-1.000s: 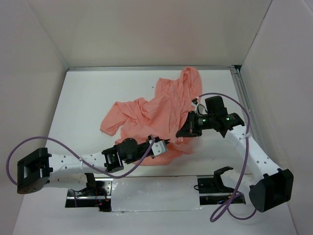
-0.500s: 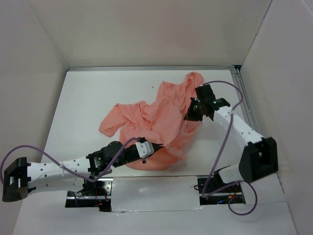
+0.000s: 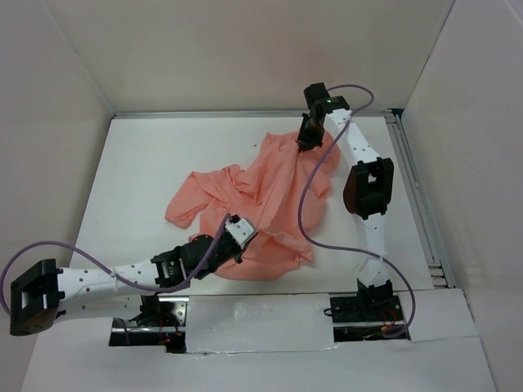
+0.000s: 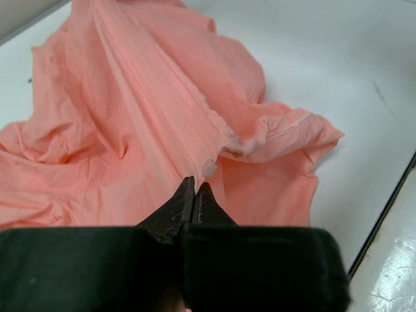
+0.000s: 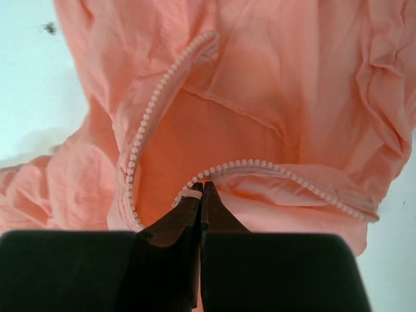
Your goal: Zip up the jacket
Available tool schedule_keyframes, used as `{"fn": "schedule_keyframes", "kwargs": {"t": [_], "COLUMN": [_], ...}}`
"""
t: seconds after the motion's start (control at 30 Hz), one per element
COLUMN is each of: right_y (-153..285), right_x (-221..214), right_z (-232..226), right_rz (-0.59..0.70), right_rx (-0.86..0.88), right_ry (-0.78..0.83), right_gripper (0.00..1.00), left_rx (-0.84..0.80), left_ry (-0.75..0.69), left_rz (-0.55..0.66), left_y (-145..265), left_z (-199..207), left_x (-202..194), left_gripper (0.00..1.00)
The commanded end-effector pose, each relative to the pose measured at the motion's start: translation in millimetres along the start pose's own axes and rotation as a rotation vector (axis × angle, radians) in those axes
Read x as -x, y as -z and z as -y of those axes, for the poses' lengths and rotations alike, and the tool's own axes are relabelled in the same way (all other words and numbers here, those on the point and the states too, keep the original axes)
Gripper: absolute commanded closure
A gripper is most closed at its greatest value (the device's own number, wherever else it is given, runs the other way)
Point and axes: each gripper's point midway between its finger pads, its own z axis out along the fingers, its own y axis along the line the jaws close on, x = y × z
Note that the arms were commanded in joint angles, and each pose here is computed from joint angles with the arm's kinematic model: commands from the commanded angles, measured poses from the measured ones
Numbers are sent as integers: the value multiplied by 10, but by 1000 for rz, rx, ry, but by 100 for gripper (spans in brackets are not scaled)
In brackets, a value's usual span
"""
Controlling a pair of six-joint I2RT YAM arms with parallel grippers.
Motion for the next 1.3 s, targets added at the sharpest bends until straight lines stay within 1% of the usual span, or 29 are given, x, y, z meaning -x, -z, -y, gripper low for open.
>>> {"fn": "schedule_keyframes", "kwargs": {"t": [0.0, 0.03, 0.07, 0.1, 0.13, 0.17, 0.2, 0.23, 0.27, 0.3, 0.33, 0.37, 0.4, 0.43, 0.47, 0.53, 0.6, 0.7, 0.83, 0.9, 0.97, 1.0, 1.03, 1.1, 1.13, 1.17, 1.2, 1.23, 1.27], "right_y": [297, 306, 295, 353, 332, 517, 385, 419, 700, 513, 516, 717, 569, 611, 688, 692, 643, 589, 440, 381, 404, 348, 424, 251, 381, 107, 40, 369, 131], "right_x": [1902, 1974, 1957, 1916, 1704, 1537, 1208, 923, 793, 382, 244, 239, -75, -194, -265, -481, -681, -1124, -1494, -1433, -1183, -1003, -735, -394, 149, 303, 479, 1062, 1184], "right_z": [984, 996, 964, 864, 991, 785, 850, 857, 769, 890, 930, 970, 957, 909, 826, 678, 522, 28, -205, -223, -221, -126, -178, 10, 279, 466, 611, 892, 1082], "right_rz": [596, 614, 589, 558, 442, 379, 267, 176, 169, 53, 43, 103, 42, 22, 21, 8, -14, -96, -166, -161, -117, -116, -72, -62, 32, 2, -3, 103, 99], "right_rx": [-119, -106, -71, -27, 3, 141, 155, 178, 234, 210, 187, 141, 132, 151, 170, 161, 186, 269, 286, 283, 261, 263, 301, 262, 214, 191, 175, 216, 194], "right_ry": [-160, -137, -95, 22, 66, 122, 173, 196, 224, 236, 239, 217, 225, 243, 223, 242, 207, 271, 245, 216, 171, 108, 80, -40, -125, -179, -265, -343, -398], "right_gripper": [100, 100, 100, 100, 100, 100, 100, 100, 100, 100, 100, 100, 100, 100, 100, 100, 100, 100, 100, 100, 100, 100, 100, 100, 100, 100, 100, 100, 100], "left_rx": [-198, -179, -137, -117, -93, -31, -2, 20, 34, 42, 34, 18, -18, -30, -23, -11, -10, -27, -40, -43, -56, -53, -57, -34, 9, 35, 49, 75, 108], "left_ry": [78, 87, 90, 93, 77, 71, 65, 51, 52, 76, 94, 118, 131, 134, 137, 136, 127, 128, 154, 161, 182, 191, 234, 299, 362, 394, 418, 464, 495], "left_rz": [-175, -191, -206, -210, -219, -210, -212, -204, -206, -200, -202, -174, -148, -129, -101, -46, -6, 13, 14, 25, 68, 40, 58, 22, -22, -60, -85, -128, -139], "left_y": [148, 136, 121, 105, 76, 48, 20, -3, -22, -62, -79, -112, -130, -135, -148, -141, -111, -51, 57, 146, 271, 320, 404, 489, 567, 614, 658, 730, 761], "left_z": [522, 502, 443, 415, 379, 276, 231, 179, 145, 85, 71, 60, 47, 50, 12, -86, -146, -138, -114, -104, -90, -88, -85, -111, -160, -186, -194, -208, -247], "left_x": [-502, -551, -596, -614, -663, -657, -656, -632, -618, -561, -547, -464, -374, -321, -238, -70, 63, 141, 162, 220, 351, 276, 333, 258, 143, 36, -34, -150, -193], "left_gripper": [100, 100, 100, 100, 100, 100, 100, 100, 100, 100, 100, 100, 100, 100, 100, 100, 100, 100, 100, 100, 100, 100, 100, 100, 100, 100, 100, 100, 100]}}
